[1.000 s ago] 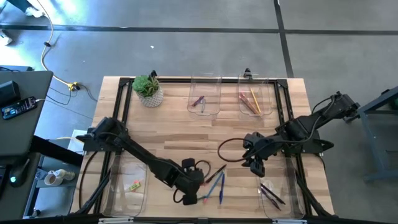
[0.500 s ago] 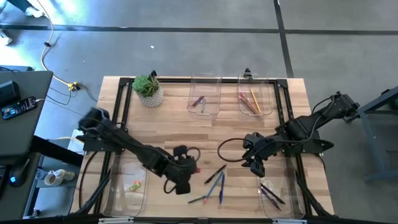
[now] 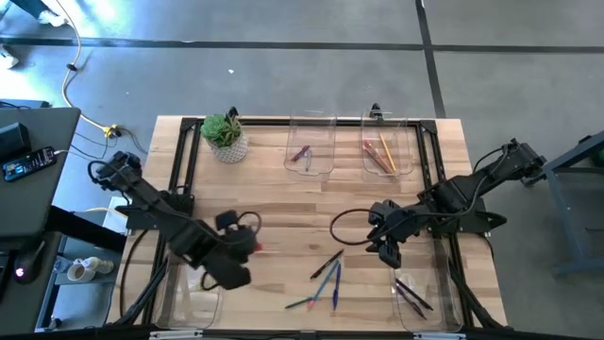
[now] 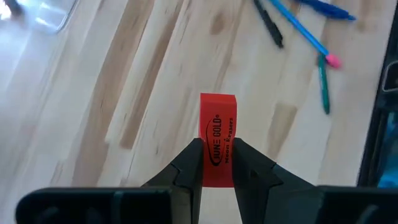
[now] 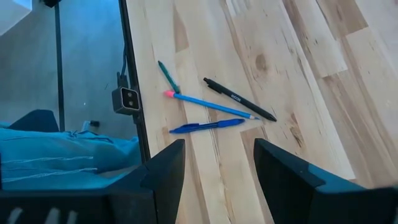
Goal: Sort crayons/erasers/pens/pencils in bins
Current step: Put the red eraser into the bottom left transparent bin
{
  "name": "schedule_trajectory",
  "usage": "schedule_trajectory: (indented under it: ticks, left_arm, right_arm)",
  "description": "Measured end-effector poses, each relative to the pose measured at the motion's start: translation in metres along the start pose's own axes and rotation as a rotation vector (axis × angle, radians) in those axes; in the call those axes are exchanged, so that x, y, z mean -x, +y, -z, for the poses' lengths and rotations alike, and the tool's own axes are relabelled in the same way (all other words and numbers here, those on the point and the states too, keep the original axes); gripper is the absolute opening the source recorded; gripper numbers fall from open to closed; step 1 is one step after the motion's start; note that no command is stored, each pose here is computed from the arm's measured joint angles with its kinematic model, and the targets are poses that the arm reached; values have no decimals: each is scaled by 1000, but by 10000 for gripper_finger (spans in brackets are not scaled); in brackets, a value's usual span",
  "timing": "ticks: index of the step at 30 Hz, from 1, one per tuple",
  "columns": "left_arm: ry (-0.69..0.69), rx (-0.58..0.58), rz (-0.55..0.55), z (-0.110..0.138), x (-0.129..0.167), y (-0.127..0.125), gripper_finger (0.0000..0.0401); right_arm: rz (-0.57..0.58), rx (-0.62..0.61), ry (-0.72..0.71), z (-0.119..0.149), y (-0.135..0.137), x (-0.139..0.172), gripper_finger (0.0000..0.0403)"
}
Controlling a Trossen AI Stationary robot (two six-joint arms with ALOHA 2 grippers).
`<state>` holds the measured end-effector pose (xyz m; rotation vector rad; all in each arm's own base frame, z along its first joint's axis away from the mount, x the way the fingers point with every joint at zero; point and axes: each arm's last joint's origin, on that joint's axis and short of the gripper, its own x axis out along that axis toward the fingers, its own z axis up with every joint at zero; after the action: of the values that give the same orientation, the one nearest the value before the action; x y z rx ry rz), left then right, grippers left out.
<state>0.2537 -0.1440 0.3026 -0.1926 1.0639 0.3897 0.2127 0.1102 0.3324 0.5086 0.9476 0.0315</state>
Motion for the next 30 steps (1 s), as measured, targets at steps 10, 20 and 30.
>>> schedule_trajectory:
  ticks: [10,20,30]
  left_arm:
    - [112,84,-134,59,32,-4,58]
    - [122,256,-191,115,47,-10,58]
    - [176,402,-120,157,0,-18,58]
  right_arm:
    - [20,-33,-19,-7,-7,0,183]
    - [68,-82,-64,-19,-20,0,183]
    - [111,-130,-111,-29,-31,0,183]
